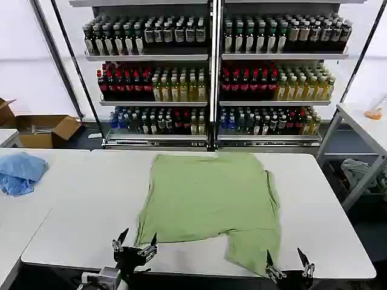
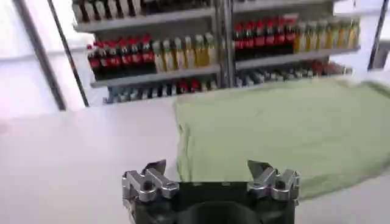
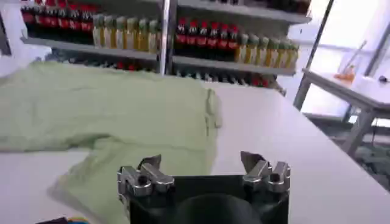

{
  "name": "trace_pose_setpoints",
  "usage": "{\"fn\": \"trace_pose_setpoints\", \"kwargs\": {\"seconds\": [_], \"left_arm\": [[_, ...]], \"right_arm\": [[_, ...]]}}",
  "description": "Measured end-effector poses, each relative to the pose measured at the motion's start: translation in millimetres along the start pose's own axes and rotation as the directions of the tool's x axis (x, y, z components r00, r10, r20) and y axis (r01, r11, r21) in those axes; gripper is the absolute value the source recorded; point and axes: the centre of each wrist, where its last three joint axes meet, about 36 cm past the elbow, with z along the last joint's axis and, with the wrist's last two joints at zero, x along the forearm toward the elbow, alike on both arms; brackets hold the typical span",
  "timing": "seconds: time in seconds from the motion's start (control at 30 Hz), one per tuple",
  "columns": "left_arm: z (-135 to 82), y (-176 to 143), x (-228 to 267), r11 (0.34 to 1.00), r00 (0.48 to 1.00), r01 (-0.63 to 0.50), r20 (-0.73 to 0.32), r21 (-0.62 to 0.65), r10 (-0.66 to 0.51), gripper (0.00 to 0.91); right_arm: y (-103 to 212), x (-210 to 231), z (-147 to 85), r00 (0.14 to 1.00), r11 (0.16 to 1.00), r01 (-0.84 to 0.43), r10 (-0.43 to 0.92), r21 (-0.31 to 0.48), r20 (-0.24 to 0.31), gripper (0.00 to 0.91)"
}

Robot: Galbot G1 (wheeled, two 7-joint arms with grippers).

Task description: Fold and organize the clothes.

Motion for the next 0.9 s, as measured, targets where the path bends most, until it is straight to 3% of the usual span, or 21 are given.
{"fn": "trace_pose_setpoints", "kwargs": {"seconds": [0.23, 0.27, 0.3, 0.33, 0.37, 0.47, 0.57, 0.9], "left_arm": [[9.1, 1.6, -16.6, 1.0, 0.998, 0.005, -0.058, -0.016, -0.006, 0.907], [10.2, 2.1, -18.8, 1.0, 0.998, 0.006, -0.065, -0.017, -0.007, 0.816], [11.0, 2.6, -20.4, 1.0, 0.997, 0.006, -0.071, -0.018, -0.007, 0.544], [11.5, 2.9, -21.7, 1.0, 0.997, 0.006, -0.075, -0.016, -0.007, 0.423], [11.5, 3.2, -23.1, 1.0, 0.997, 0.005, -0.078, -0.014, -0.006, 0.212], [11.0, 4.5, -26.9, 1.0, 0.996, 0.001, -0.084, -0.007, -0.002, 0.05], [10.9, 6.8, -30.0, 1.0, 0.996, -0.005, -0.089, 0.007, 0.005, 0.03], [10.1, 10.3, -33.4, 0.997, 0.993, -0.042, -0.103, 0.065, 0.049, 0.03]], "right_arm": [[12.2, -1.1, 7.5, 0.998, 0.999, 0.035, -0.037, -0.023, -0.055, 0.907], [13.8, -1.0, 8.2, 0.997, 0.999, 0.041, -0.043, -0.027, -0.062, 0.907], [15.3, -1.1, 8.9, 0.996, 0.998, 0.046, -0.048, -0.031, -0.069, 0.766], [16.6, -1.4, 9.6, 0.996, 0.998, 0.051, -0.053, -0.035, -0.075, 0.695], [18.0, -1.8, 10.3, 0.995, 0.998, 0.055, -0.058, -0.039, -0.079, 0.494], [20.1, -2.7, 11.9, 0.993, 0.997, 0.065, -0.07, -0.052, -0.091, 0.081], [21.8, -2.4, 12.0, 0.992, 0.995, 0.075, -0.081, -0.063, -0.099, 0.0], [25.1, -1.2, 12.1, 0.988, 0.991, 0.1, -0.108, -0.084, -0.107, 0.0]]}}
